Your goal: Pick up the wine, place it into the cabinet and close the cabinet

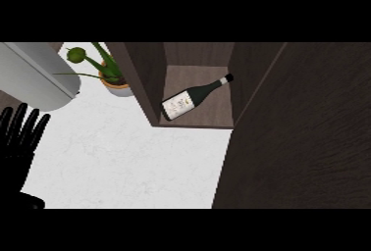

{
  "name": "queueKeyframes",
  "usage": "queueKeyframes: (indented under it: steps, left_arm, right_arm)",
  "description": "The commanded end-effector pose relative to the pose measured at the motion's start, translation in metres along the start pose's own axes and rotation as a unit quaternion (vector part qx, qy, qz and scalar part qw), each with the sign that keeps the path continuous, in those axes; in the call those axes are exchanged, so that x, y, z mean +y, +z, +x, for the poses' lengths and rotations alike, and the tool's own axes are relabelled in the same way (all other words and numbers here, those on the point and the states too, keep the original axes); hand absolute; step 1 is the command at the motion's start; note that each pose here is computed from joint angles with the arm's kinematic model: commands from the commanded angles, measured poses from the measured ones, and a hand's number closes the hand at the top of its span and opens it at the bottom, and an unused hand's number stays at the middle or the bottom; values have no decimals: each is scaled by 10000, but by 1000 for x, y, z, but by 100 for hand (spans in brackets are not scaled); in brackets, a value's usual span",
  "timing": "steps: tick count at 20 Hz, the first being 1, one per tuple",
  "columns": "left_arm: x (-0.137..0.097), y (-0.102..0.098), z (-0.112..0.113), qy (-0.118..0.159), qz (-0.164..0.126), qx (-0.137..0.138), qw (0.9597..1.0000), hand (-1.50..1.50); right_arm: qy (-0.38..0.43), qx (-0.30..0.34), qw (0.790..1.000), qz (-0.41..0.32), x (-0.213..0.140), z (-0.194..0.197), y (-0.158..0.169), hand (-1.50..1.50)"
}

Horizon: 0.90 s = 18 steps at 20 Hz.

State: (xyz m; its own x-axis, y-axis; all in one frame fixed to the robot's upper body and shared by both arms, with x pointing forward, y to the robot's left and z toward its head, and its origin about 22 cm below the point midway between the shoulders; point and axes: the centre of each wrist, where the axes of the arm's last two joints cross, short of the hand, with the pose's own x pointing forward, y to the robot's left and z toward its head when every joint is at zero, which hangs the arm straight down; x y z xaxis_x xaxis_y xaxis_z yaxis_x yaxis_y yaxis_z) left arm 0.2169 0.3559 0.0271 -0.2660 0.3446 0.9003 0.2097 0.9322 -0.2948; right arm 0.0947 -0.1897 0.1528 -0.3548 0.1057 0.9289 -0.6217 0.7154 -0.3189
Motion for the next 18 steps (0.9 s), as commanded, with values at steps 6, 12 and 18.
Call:
queueKeyframes:
  steps: [6,12,18]
  left_arm:
    - [6,-6,1,-54,-89,-49,9999,-150]
    - [12,-9,12,-64,-130,31,9999,-150]
    - [26,-6,25,-18,-49,54,10000,-150]
  right_arm:
    - [-951,-676,9930,170,16,22,-31,150]
    - [-745,-556,9956,134,13,18,-78,150]
    - [-725,-519,9959,166,34,39,-165,150]
